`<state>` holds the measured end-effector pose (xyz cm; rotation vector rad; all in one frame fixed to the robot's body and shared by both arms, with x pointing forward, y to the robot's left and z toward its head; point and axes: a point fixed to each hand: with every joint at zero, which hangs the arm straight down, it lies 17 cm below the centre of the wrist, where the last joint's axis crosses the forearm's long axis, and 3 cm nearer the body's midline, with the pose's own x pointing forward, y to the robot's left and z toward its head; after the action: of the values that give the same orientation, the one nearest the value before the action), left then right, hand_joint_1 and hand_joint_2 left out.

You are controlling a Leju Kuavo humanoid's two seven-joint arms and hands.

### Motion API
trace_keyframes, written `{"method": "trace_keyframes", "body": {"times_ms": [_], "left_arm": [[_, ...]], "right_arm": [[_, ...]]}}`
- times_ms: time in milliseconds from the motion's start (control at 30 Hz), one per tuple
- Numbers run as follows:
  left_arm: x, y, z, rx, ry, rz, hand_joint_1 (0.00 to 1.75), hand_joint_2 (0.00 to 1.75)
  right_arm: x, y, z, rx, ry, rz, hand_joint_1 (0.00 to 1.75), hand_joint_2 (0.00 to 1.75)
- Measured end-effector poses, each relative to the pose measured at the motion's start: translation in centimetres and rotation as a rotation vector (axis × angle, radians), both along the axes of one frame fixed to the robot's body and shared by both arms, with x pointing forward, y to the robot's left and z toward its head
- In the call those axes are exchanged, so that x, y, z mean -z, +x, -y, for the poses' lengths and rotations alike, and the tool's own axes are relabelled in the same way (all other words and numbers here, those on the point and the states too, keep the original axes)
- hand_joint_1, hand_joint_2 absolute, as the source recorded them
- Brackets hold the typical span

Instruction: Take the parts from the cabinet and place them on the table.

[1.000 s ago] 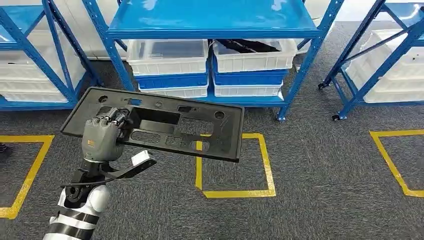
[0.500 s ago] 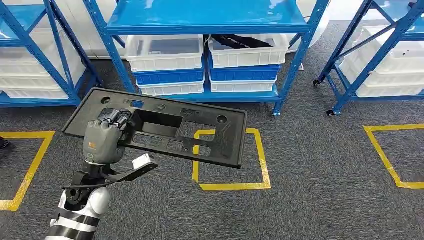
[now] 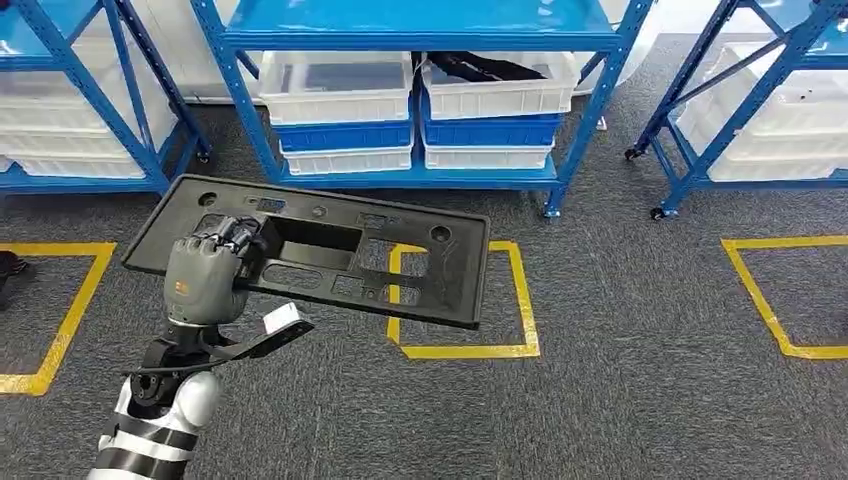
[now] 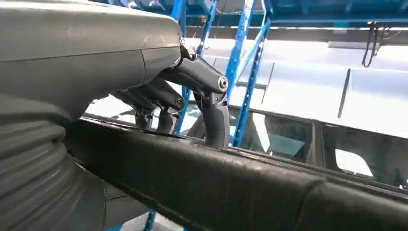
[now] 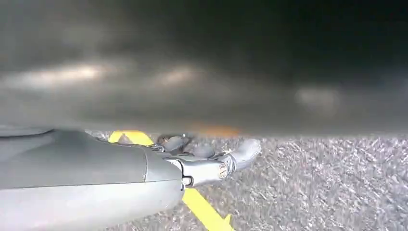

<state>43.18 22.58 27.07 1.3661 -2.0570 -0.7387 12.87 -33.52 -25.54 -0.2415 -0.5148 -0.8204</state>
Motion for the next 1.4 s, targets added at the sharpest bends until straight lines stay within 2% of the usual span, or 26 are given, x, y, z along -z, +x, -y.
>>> {"method": "trace_keyframes", "body": {"times_ms": [900, 1067, 1400], "left_arm": [[0.4, -0.2, -0.1, 0.000, 0.002, -0.008, 1.75, 1.75], [0.4, -0.4, -0.1, 0.003, 0.006, -0.004, 1.75, 1.75], [0.7, -1.0, 0.1, 0.008, 0.019, 0.006, 1.75, 1.75]], "right_arm": [[-0.3, 0.3, 0.4, -0.028, -0.028, 0.027, 0.00, 0.00], [-0.8, 1.8, 0.4, -0.032, -0.017, 0.079, 0.00, 0.00], [-0.8, 1.0, 0.7, -0.032, -0.028, 0.080, 0.00, 0.00]]}}
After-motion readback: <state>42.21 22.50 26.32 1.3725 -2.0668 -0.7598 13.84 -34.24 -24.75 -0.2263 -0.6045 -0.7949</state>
